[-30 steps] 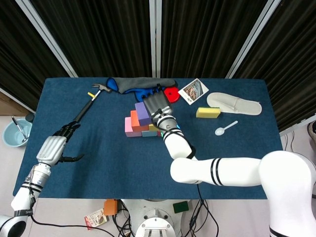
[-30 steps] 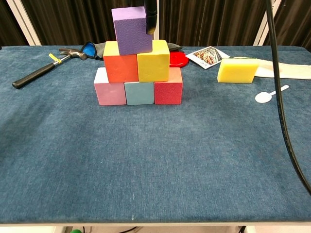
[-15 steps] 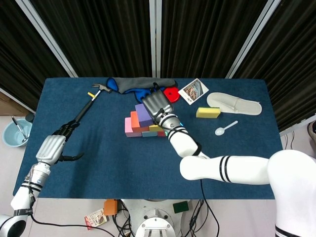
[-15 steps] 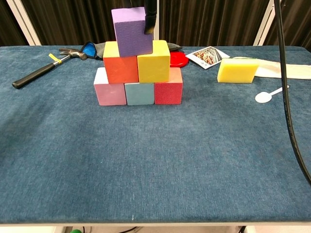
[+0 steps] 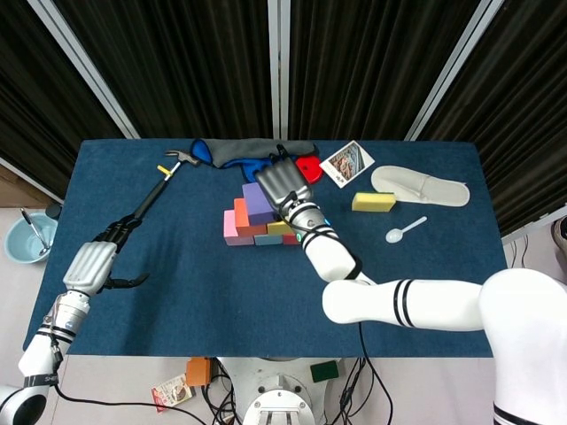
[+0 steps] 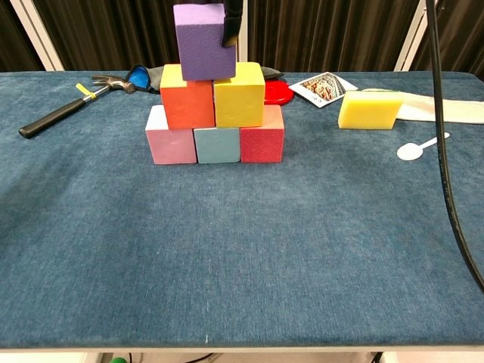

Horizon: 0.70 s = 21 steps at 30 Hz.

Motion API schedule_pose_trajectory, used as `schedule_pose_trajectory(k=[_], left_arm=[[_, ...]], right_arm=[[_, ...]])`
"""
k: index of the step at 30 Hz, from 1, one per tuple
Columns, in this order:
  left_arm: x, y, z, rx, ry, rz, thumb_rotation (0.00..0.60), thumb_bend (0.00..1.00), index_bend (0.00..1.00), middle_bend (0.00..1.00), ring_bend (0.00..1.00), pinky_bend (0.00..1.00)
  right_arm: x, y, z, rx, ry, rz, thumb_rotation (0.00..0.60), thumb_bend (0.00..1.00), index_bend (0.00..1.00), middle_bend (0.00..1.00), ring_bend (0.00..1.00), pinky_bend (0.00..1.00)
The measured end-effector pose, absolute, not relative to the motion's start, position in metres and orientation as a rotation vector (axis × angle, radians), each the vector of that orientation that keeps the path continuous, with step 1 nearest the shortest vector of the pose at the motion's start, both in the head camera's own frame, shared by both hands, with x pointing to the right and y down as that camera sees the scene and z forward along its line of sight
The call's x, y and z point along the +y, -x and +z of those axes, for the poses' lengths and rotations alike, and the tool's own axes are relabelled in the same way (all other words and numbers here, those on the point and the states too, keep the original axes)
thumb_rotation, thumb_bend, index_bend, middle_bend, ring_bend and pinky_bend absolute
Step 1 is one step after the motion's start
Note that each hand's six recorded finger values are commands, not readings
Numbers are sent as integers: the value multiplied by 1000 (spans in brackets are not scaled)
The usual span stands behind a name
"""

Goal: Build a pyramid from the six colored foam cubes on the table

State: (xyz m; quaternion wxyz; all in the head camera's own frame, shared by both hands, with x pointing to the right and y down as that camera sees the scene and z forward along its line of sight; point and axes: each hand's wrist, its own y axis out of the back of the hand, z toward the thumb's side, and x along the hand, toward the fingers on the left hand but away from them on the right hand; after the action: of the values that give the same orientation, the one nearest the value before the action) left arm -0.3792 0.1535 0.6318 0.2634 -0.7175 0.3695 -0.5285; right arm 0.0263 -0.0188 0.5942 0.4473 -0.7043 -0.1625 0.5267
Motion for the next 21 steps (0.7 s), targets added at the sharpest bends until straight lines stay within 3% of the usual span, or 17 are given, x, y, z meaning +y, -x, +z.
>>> schedule_pose_trajectory(k=[3,7,21], left_arm=[[154,379,632,998,1943,-1425,468,153,84,26,61,207],[155,379,633,997,1946,-1425,446,154,84,26,61,208],[157,381,635,1003,1950,-1426,453,154,84,26,61,207]], right_arm=[[-20,-29,590,-434,1729,1339,600,154,431,324,135,0],[-17,-26,589,-456,1714,1374,600,154,426,325,135,0],[-9,-12,598,-447,1699,1409,600,154,421,322,135,0]])
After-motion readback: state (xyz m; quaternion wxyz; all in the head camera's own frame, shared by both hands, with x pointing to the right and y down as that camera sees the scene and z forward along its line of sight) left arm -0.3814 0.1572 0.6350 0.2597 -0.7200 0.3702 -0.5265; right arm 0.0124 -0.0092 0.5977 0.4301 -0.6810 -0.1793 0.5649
